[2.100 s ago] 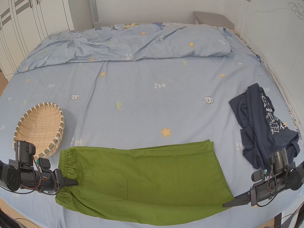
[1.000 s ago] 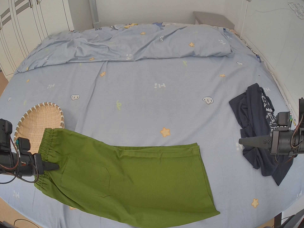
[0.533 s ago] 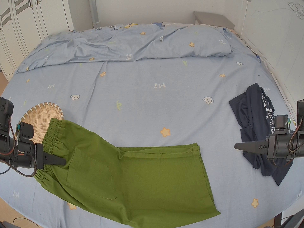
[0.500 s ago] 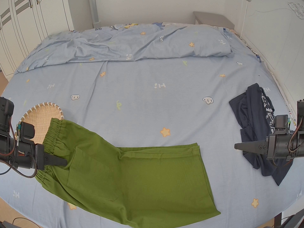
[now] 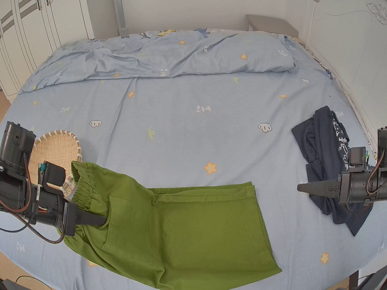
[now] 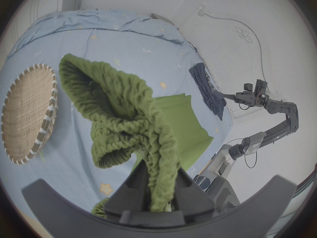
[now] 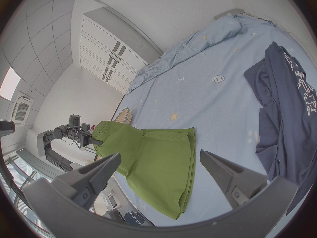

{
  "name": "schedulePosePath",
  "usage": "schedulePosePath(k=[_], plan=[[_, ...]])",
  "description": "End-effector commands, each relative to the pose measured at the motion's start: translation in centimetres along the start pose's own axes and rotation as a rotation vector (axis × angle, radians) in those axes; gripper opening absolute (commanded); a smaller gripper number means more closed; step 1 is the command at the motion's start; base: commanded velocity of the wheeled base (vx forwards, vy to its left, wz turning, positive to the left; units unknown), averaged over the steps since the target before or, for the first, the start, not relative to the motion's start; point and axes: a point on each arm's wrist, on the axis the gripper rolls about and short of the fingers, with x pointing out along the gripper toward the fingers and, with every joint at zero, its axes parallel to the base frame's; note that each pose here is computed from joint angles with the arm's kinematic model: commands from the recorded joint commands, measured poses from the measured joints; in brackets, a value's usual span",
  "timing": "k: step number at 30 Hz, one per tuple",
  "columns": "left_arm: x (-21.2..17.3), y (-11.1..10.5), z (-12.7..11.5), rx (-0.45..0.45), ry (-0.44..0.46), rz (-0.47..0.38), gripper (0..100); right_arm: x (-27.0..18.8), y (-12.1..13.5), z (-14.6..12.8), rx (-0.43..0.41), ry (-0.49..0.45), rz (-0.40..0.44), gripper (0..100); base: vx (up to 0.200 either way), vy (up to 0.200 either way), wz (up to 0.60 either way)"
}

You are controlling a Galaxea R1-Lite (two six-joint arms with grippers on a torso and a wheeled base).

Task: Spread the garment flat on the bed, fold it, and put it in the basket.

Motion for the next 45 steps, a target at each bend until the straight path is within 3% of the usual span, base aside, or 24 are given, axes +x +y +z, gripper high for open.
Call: schedulePosePath(k=[1, 12, 20, 27, 37, 45], plan=[[1.2, -1.2, 1.3, 0.048, 0.024, -0.022, 0, 0.1, 0.0, 0.0, 0.002, 0.004, 0.0, 100, 0.0, 0.0, 0.0], [6.0, -7.0, 4.7, 0.132, 0.074, -0.032, 0, 0.4, 0.2, -0.2, -0.007, 0.009, -0.019, 100, 0.0, 0.0, 0.0], [9.0, -11.5, 5.7, 0.215, 0.108, -0.109, 0, 0.5, 0.0, -0.3, -0.003, 0.014, -0.021, 100, 0.0, 0.0, 0.0], [11.8, -14.0, 4.6, 0.195, 0.16, -0.093, 0, 0.6, -0.1, -0.2, 0.001, 0.014, -0.027, 100, 0.0, 0.0, 0.0], [15.0, -16.4, 4.0, 0.165, 0.083, -0.113, 0, 0.6, -0.2, -0.3, 0.002, 0.017, -0.026, 100, 0.0, 0.0, 0.0], [16.3, -18.0, 2.9, 0.173, 0.1, -0.142, 0, 0.9, -0.5, -0.3, 0.012, 0.026, -0.033, 100, 0.0, 0.0, 0.0]])
